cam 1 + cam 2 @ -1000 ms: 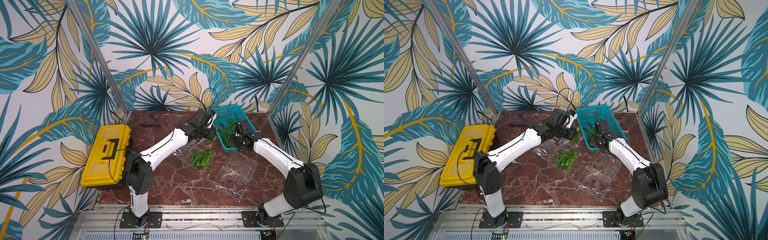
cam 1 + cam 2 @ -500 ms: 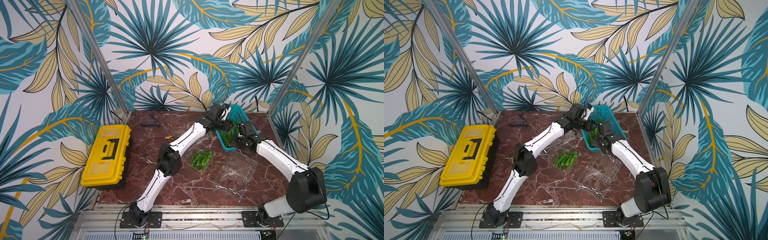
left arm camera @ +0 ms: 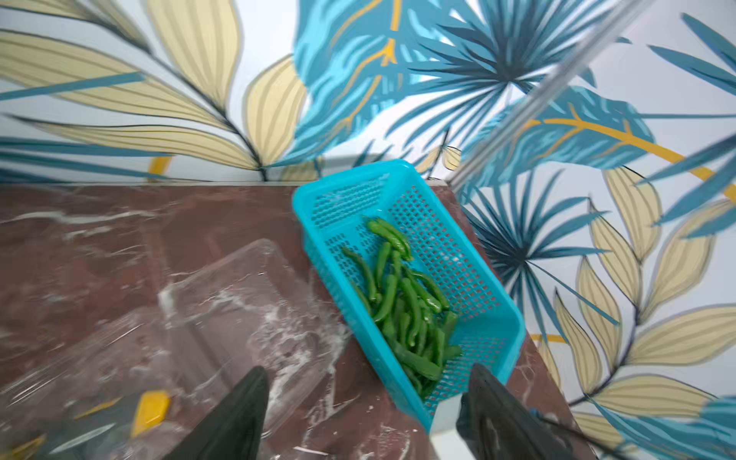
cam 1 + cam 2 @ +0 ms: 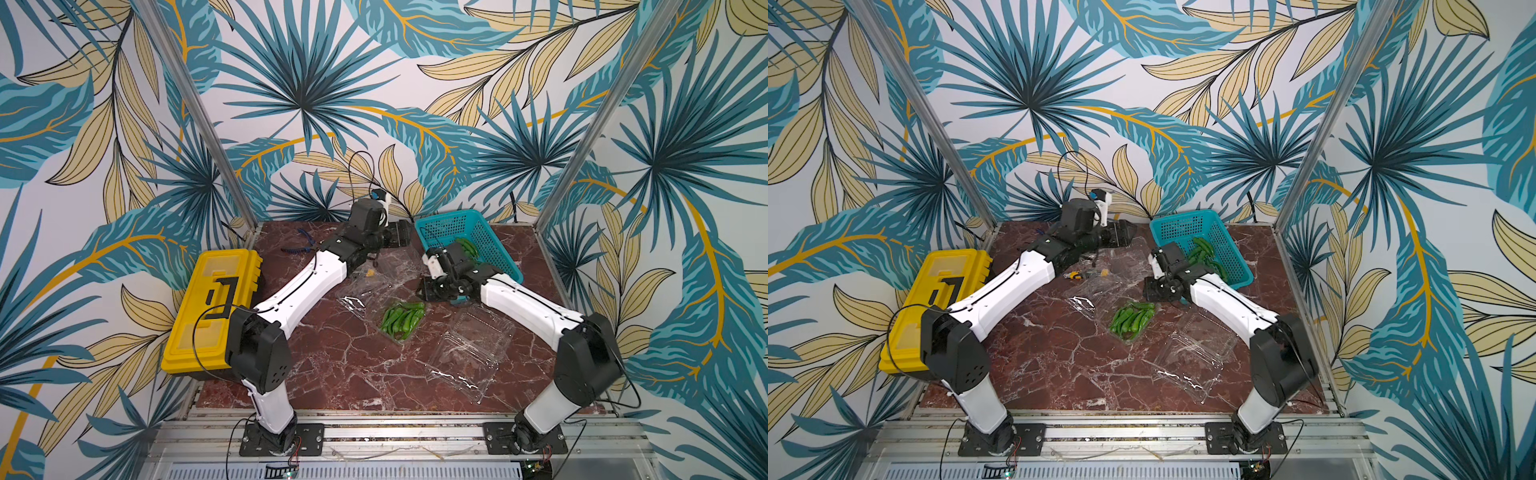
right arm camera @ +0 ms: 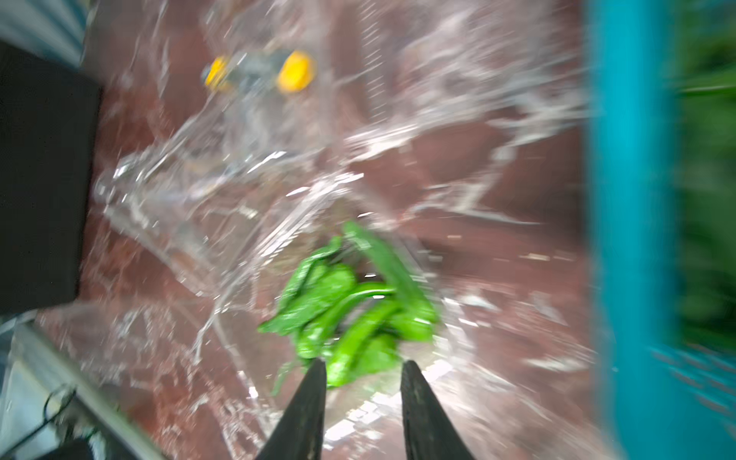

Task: Take small green peppers out of containers
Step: Pick up the green pepper from the packing box.

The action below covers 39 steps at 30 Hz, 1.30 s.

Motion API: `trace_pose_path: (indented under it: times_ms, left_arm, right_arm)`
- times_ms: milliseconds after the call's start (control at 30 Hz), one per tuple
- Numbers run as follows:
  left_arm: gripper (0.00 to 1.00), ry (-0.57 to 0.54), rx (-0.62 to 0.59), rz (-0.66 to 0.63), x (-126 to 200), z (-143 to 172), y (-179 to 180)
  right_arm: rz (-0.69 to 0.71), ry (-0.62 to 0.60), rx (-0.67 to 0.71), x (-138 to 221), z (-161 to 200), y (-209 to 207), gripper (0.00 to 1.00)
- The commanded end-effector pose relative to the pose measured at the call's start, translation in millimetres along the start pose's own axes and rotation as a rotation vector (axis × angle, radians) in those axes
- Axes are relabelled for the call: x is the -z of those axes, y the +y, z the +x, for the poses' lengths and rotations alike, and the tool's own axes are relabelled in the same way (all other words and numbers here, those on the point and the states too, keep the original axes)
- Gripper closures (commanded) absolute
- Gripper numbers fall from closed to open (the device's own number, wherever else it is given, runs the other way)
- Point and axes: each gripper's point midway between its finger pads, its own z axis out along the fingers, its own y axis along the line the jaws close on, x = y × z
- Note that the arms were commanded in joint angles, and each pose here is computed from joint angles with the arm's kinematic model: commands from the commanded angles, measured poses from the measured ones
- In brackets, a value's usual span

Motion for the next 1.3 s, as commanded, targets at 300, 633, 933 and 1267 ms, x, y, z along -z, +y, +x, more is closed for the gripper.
trace_pose_path:
  times_ms: [300,633,933,1267]
  left_arm:
    - [0.20,0.197,0.157,-0.221,-1.7,105.9,88.2]
    - [0.20,0.223,0.160,-0.209,-3.3,110.8,86.9]
    - [0.20,0.243,0.170,-0.191,-4.7,116.5,84.4]
    - [0.20,0.263,0.176,-0.188,-8.3,122.3,85.4]
  right_arm:
    - [-0.106,0.289,-0.002,-78.6,45.2,29.6,0.58]
    - [-0.070,0.317,-0.026,-93.1,43.2,23.9,0.53]
    - [0.006,0.323,-0.055,-104.4,38.6,12.3,0.54]
    - [-0.002,0.338,-0.059,-108.3,42.5,12.2,0.76]
